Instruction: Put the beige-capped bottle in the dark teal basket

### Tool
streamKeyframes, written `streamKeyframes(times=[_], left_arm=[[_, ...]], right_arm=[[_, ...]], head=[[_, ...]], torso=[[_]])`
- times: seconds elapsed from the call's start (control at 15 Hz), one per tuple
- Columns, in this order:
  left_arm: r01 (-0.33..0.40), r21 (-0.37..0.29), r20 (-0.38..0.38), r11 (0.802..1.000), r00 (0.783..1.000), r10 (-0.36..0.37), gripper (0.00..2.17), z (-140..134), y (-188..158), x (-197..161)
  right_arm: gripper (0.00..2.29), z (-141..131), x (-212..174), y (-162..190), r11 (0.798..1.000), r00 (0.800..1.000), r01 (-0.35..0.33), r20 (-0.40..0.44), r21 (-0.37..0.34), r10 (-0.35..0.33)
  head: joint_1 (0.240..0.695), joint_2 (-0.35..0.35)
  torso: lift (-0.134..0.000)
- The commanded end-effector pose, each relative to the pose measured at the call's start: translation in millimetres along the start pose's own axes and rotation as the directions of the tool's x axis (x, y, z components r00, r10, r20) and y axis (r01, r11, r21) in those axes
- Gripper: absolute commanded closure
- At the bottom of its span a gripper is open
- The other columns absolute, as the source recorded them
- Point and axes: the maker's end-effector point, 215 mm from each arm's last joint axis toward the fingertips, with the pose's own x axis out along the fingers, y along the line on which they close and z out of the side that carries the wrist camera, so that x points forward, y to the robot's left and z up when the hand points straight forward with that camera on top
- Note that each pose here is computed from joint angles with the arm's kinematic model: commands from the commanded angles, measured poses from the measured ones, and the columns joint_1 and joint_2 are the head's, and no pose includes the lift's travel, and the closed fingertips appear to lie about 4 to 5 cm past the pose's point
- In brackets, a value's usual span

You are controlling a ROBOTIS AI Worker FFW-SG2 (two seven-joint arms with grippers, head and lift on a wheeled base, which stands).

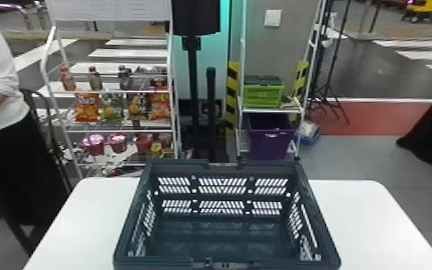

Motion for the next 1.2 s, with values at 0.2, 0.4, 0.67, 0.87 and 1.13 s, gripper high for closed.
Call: streamKeyframes(times=[0.2,0.4,0.67,0.87,1.13], left_arm=[[0.002,0.0,0.005,1.0,1.0,-0.002,0.13,2.8,-2.8,-0.3],[0.005,0.006,0.005,1.0,1.0,-0.005,0.13,3.0,-4.3,-0.3],[0.002,0.005,0.007,1.0,1.0,-0.002,0.13,4.4,-3.2,-1.0],[0.003,0.011,-0.003,1.0,1.0,-0.003,0.13,-0.1,-2.5,-2.5],[-0.011,0.012,-0.002,1.0,1.0,0.011,0.13,0.2,-3.0,-4.6]], right_arm=[[2.29,-0.2,-0.2,-1.1,1.0,1.0,0.002,0.0,0.0,-0.002],[2.29,0.7,0.0,-0.9,1.0,1.0,0.0,0.002,0.001,0.0],[2.29,6.1,-0.1,0.4,1.0,1.0,-0.002,0.013,0.005,0.002],[2.29,36.6,7.8,9.5,1.0,0.997,-0.018,0.069,0.009,0.017],[2.29,74.8,31.0,28.5,0.998,0.993,-0.057,0.102,0.024,0.055]], head=[[0.499,0.0],[0.499,0.0],[0.499,0.0],[0.499,0.0],[0.499,0.0]], torso=[[0.0],[0.0],[0.0],[0.0],[0.0]])
